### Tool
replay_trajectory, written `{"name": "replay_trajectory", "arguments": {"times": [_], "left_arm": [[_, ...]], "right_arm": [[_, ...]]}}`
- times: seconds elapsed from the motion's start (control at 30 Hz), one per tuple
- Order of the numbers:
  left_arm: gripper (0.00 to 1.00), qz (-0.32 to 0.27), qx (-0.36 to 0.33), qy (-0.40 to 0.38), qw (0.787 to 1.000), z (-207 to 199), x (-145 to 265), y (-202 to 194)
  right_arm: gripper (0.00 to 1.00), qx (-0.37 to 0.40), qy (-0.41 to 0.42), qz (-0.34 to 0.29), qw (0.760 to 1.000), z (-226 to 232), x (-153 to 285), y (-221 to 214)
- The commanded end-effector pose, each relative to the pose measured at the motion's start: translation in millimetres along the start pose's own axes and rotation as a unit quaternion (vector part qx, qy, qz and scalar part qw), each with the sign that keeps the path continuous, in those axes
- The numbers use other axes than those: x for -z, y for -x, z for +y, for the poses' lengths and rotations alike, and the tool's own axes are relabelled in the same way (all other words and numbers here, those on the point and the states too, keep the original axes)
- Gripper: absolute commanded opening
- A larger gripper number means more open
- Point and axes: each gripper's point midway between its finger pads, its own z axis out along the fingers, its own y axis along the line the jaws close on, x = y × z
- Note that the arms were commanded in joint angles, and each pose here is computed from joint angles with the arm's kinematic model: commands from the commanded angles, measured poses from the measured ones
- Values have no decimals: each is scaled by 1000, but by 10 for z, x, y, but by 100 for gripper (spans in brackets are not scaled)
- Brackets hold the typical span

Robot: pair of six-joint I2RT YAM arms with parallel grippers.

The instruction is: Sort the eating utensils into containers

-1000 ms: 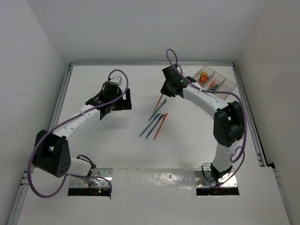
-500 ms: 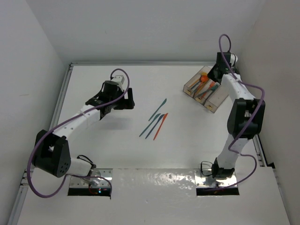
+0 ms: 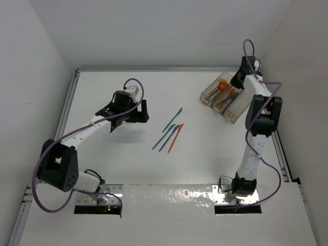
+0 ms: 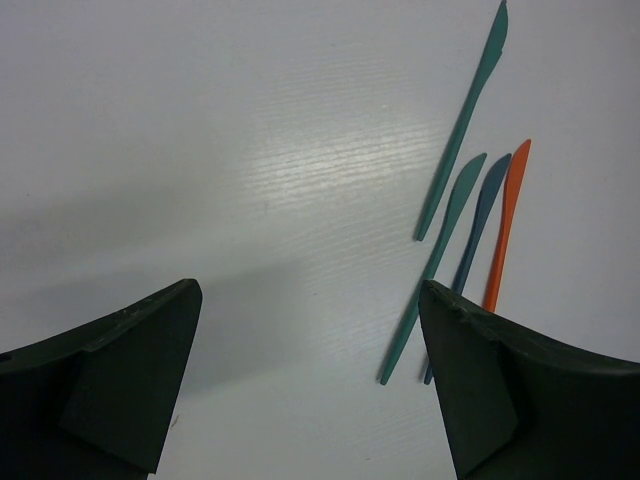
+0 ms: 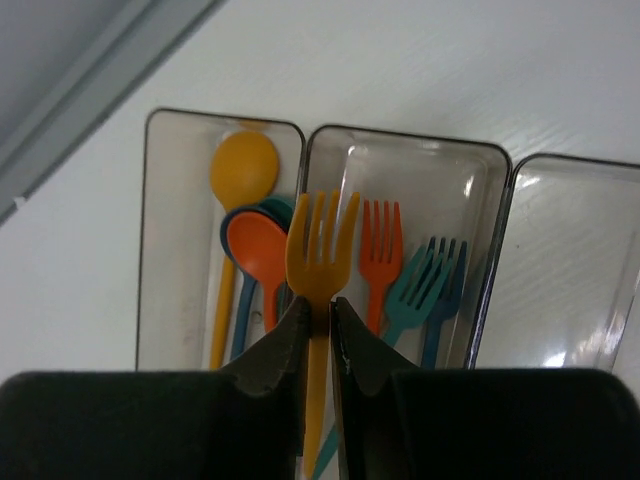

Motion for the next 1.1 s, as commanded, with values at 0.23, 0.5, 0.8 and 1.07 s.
{"name": "replay_trajectory", "arguments": {"times": [0.23, 0.5, 0.8, 1.07], "left_arm": [[89, -25, -15, -17, 999, -65, 24, 176], [88, -27, -7, -11, 1000, -72, 100, 229], [88, -59, 24, 42, 997, 68, 290, 401], [89, -73, 35, 51, 995, 91, 435, 428]], "right_arm": [[25, -3, 13, 3, 1000, 43, 431, -40], [32, 53, 30, -31, 998, 368, 1279, -92], [35, 171, 13, 55, 984, 735, 2138, -1856], [41, 207, 31, 102, 972, 856, 2488, -3029]]}}
